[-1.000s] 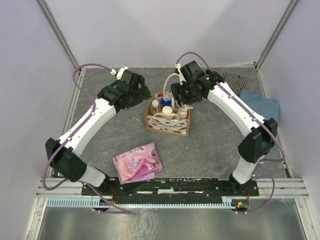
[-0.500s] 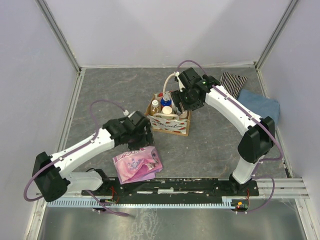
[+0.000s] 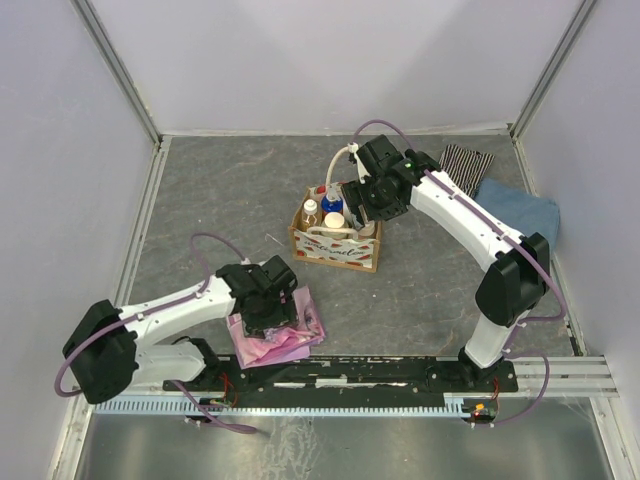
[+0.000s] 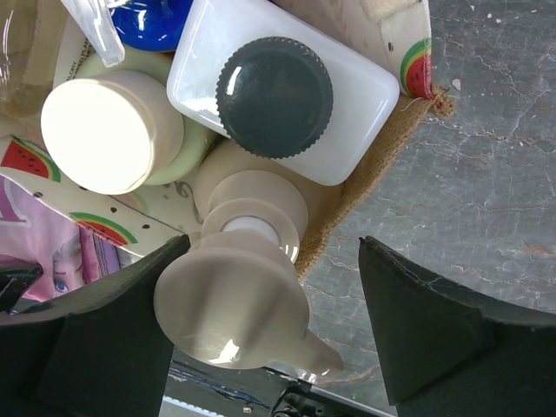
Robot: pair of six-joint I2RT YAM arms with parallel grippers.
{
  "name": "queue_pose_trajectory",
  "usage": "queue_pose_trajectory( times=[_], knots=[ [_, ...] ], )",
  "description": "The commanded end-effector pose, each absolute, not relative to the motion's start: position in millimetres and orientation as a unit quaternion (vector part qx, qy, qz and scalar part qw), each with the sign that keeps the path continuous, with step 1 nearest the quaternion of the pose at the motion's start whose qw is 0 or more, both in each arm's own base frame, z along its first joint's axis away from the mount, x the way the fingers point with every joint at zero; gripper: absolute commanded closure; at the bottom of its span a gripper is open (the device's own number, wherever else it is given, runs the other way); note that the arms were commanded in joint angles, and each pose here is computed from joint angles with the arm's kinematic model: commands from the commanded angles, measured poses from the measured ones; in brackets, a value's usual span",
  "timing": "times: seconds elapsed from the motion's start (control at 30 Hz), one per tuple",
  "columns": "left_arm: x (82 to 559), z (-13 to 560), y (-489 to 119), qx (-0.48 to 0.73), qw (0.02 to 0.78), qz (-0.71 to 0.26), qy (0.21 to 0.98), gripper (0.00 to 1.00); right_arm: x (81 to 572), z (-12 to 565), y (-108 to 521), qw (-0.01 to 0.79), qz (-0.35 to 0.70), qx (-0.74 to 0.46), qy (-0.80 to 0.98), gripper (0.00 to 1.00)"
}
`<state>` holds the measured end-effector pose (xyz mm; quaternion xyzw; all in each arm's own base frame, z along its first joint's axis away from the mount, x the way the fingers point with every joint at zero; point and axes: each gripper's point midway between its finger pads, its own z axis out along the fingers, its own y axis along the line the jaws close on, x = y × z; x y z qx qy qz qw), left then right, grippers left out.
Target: Take the personal care products out of the canvas bag
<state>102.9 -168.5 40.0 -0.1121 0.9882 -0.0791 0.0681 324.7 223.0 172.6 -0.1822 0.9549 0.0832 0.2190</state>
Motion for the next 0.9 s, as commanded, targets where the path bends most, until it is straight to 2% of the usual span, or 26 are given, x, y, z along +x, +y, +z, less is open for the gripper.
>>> queue_pose_trajectory(
  times=[0.0, 0.13, 0.23, 0.47, 0.87],
  knots=[
    [98, 24, -169, -0.118, 0.051, -0.066, 0.99, 0.12, 337, 194, 225, 0.258, 0.084, -0.182, 0.945, 0.15],
    [89, -2, -154, -0.143, 0.02, -0.021, 0.989, 0.04, 338, 200, 226, 0.265, 0.086, -0.18, 0.943, 0.14],
    [102, -5, -147, -0.185, 0.022, -0.019, 0.982, 0.04, 337, 203, 224, 0.269, 0.085, -0.181, 0.942, 0.14],
    [170, 12, -99, -0.285, 0.068, -0.019, 0.956, 0.04, 338, 210, 218, 0.277, 0.079, -0.183, 0.94, 0.14],
    [253, -13, 9, -0.424, 0.048, 0.047, 0.903, 0.01, 337, 216, 216, 0.275, 0.096, -0.183, 0.939, 0.13]
  ],
)
